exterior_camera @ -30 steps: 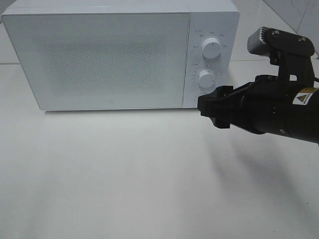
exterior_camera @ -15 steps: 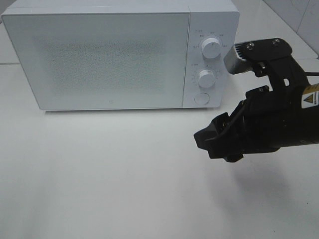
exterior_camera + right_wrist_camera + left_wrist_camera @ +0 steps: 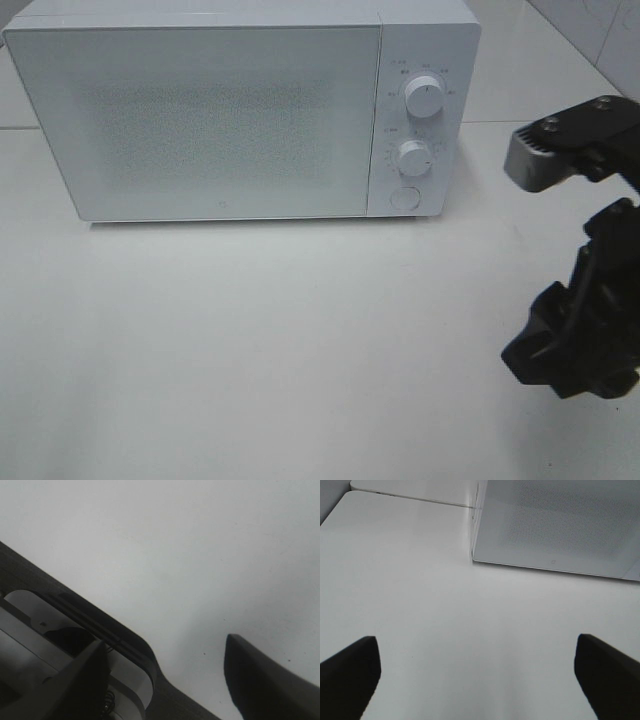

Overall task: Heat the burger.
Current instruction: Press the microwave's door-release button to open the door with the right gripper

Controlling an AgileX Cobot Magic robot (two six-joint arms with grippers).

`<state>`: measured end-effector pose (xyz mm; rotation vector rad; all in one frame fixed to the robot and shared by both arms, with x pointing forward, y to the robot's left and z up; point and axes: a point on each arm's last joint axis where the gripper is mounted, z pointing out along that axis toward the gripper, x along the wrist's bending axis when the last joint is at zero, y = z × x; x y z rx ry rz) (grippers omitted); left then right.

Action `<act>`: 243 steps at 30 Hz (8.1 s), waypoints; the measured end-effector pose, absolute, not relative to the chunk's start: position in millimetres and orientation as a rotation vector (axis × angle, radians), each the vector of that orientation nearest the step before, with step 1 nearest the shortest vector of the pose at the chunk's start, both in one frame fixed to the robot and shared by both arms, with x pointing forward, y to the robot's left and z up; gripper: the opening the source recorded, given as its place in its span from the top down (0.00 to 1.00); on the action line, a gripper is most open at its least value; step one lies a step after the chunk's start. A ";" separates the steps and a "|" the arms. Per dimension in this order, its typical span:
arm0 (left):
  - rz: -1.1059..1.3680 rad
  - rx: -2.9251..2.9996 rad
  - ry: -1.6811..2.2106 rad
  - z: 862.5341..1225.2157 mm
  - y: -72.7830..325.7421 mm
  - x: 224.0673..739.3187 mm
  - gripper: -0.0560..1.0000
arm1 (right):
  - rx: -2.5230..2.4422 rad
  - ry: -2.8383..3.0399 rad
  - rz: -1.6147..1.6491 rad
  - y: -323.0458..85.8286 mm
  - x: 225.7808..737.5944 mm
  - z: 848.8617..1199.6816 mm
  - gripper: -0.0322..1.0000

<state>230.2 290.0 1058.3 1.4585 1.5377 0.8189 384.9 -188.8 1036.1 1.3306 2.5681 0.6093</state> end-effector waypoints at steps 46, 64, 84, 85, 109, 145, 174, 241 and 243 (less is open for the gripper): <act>0.819 1.458 1.538 1058.3 290.0 230.2 0.03 | 1.433 1.533 1.004 -308.1 238.0 1058.7 0.24; 0.819 1.458 1.538 1058.3 290.0 230.2 0.03 | 1.439 1.529 1.005 -307.7 237.9 1058.7 0.24; 0.819 1.458 1.538 1058.3 290.0 230.2 0.03 | 1.349 1.484 1.076 -299.9 278.9 1078.4 0.24; 0.819 1.458 1.538 1058.3 290.0 230.2 0.03 | 1.346 1.486 1.077 -299.1 283.1 1077.7 0.24; 0.819 1.458 1.538 1058.3 290.0 230.2 0.03 | 1.321 1.475 1.178 -281.3 372.4 1061.7 0.26; 0.819 1.458 1.538 1058.3 290.0 230.2 0.03 | 1.234 1.363 1.169 -250.7 459.0 962.2 0.26; 0.819 1.458 1.538 1058.3 290.0 230.2 0.03 | 1.245 1.386 1.178 -164.4 458.1 924.9 0.27; 0.819 1.458 1.538 1058.3 290.0 230.2 0.03 | 2.559 0.215 1.803 -121.3 516.5 881.5 0.97; 0.819 1.458 1.538 1058.3 290.0 230.2 0.03 | 2.566 0.213 1.790 -121.0 518.4 878.7 0.97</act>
